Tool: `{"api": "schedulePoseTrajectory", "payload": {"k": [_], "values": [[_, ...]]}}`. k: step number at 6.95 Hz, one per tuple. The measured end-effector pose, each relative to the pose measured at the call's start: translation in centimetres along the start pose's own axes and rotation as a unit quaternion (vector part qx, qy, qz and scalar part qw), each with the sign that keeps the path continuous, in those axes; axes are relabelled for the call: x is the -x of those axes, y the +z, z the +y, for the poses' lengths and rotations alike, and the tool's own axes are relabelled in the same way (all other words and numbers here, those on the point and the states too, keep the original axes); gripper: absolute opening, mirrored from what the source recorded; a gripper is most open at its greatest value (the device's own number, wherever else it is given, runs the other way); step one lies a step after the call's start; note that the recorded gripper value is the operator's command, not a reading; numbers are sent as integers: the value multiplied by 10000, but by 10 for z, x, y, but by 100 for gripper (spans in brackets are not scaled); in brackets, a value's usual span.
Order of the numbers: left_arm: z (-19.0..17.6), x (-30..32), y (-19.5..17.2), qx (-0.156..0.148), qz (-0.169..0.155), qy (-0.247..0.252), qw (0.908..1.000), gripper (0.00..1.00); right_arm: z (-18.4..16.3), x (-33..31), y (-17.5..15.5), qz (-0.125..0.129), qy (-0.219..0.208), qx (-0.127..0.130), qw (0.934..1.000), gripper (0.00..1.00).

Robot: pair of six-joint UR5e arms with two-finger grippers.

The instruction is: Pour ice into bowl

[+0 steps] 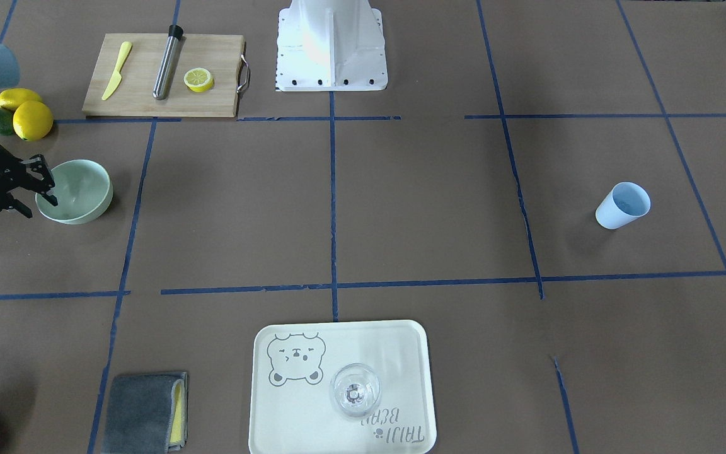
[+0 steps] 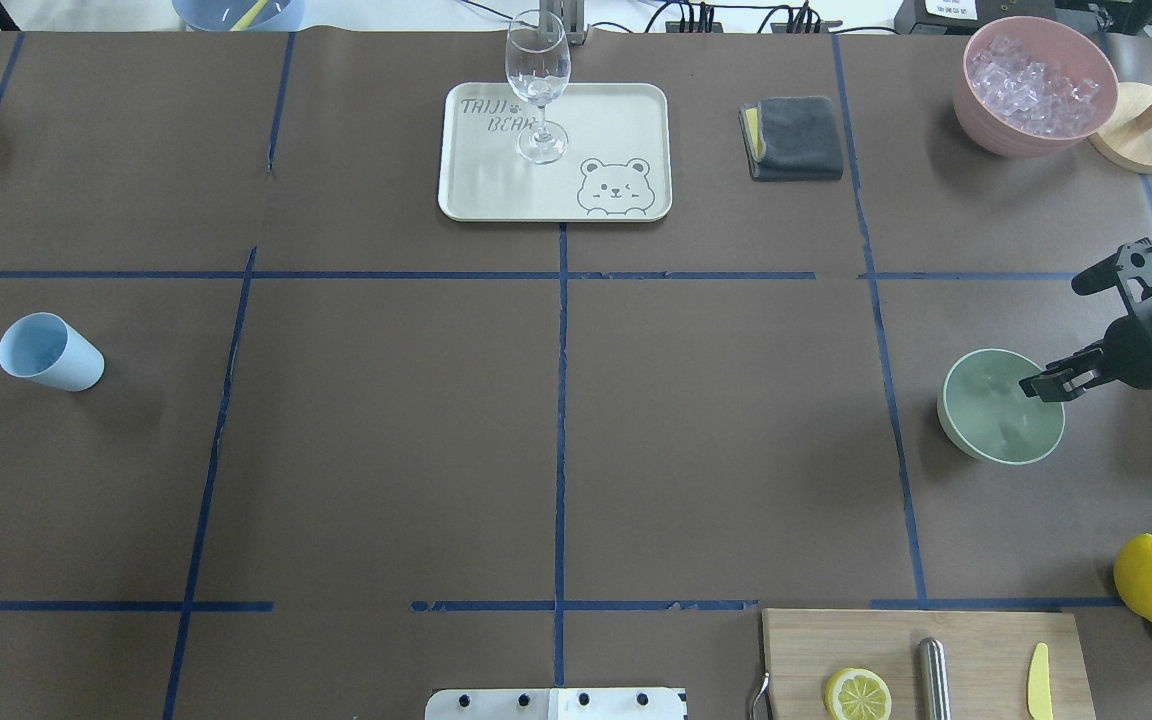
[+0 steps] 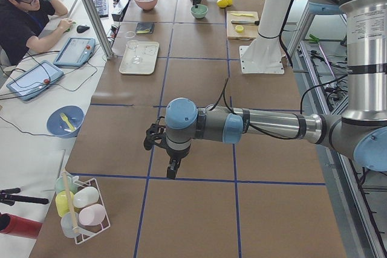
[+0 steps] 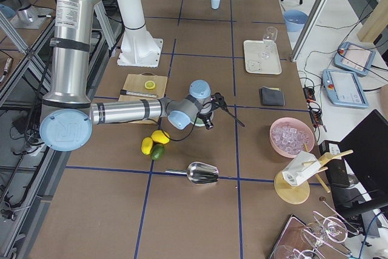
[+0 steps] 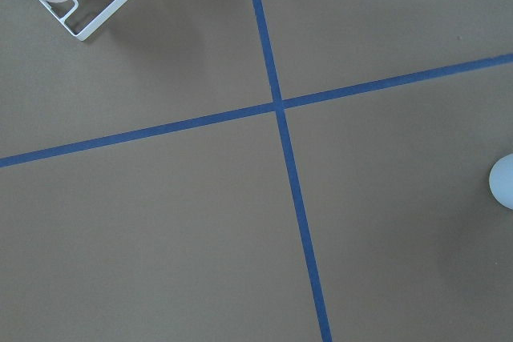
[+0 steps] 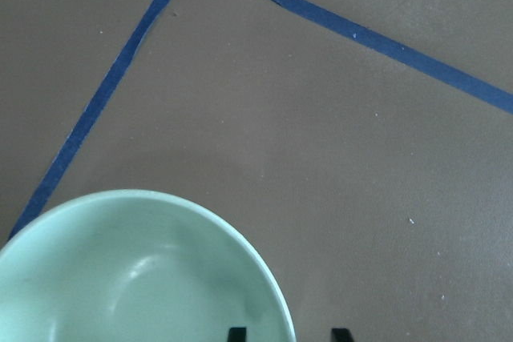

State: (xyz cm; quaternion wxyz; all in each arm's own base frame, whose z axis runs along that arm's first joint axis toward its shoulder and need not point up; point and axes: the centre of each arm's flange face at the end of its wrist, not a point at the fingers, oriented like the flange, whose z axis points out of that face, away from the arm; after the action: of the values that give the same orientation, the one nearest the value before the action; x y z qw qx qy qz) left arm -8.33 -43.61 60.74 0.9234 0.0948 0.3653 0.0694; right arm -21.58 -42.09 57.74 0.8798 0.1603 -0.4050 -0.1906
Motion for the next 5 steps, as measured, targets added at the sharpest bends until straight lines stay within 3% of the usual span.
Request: {"api": "schedulePoseTrajectory", "payload": {"k": [3, 5], "values": [[0, 0, 0, 0, 0, 0, 10000, 100, -11, 12, -3, -108, -43, -63, 9999, 0], [0, 0, 0, 0, 0, 0, 10000, 100, -77, 67, -20, -590, 352, -355, 9970, 0]]}}
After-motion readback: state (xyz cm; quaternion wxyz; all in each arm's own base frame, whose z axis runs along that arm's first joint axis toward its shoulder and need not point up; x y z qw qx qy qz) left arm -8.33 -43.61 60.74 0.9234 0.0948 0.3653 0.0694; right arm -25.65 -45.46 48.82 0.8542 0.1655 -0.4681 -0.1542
